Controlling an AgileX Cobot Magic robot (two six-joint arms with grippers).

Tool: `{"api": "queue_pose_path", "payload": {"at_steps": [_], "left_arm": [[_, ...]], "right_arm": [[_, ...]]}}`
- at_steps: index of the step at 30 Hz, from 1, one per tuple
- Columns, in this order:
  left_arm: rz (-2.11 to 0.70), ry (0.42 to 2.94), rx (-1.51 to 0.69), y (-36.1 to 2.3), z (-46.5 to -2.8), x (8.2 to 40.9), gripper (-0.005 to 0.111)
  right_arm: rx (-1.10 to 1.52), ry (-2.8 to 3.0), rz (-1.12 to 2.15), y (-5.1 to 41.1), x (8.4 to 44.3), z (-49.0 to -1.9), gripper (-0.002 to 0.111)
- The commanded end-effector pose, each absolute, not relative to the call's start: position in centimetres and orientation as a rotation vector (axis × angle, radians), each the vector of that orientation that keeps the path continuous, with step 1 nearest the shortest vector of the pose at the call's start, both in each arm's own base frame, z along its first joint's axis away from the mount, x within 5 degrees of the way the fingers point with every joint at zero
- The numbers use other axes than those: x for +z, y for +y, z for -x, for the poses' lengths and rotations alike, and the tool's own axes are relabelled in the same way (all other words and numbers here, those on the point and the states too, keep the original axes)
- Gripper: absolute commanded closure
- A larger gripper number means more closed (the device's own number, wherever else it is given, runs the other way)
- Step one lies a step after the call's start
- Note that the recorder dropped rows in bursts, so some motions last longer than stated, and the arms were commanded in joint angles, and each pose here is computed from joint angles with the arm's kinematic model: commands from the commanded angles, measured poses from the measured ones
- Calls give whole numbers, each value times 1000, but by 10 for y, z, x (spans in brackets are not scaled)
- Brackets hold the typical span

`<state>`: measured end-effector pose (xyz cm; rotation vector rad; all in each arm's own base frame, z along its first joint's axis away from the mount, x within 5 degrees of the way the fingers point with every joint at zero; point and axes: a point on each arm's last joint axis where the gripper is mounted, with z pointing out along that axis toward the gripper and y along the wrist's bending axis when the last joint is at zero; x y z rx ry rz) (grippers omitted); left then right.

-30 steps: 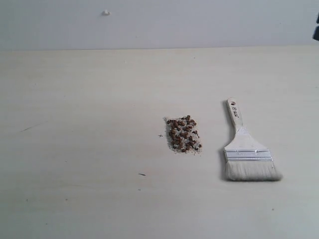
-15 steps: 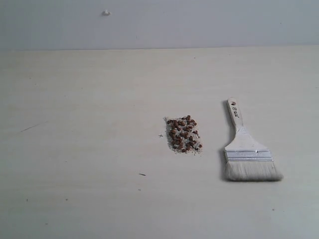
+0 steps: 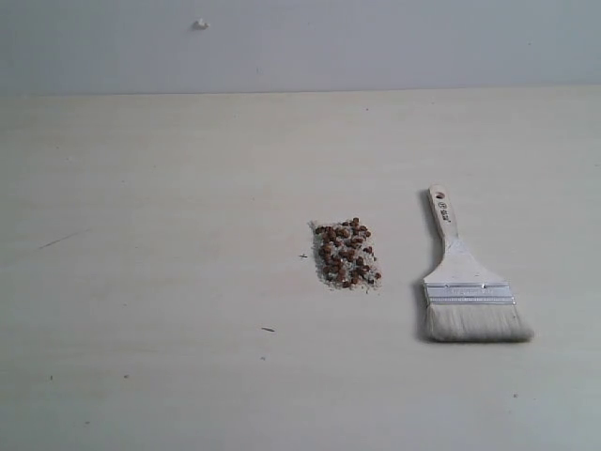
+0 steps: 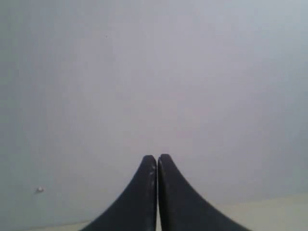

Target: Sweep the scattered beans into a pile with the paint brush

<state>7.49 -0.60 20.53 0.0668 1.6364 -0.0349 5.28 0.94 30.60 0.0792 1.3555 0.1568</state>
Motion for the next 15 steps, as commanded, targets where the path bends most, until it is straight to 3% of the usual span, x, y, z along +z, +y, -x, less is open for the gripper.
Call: {"api": "queue_pose_path", "payload": {"at_steps": [1, 15], "left_arm": [[-63, 1634, -35, -6, -75, 205, 107], [-63, 1634, -35, -6, -75, 205, 107]], "right_arm": [[119, 1274, 3, 13, 308, -37, 108], [-20, 1442, -132, -5, 226, -54, 108]]}}
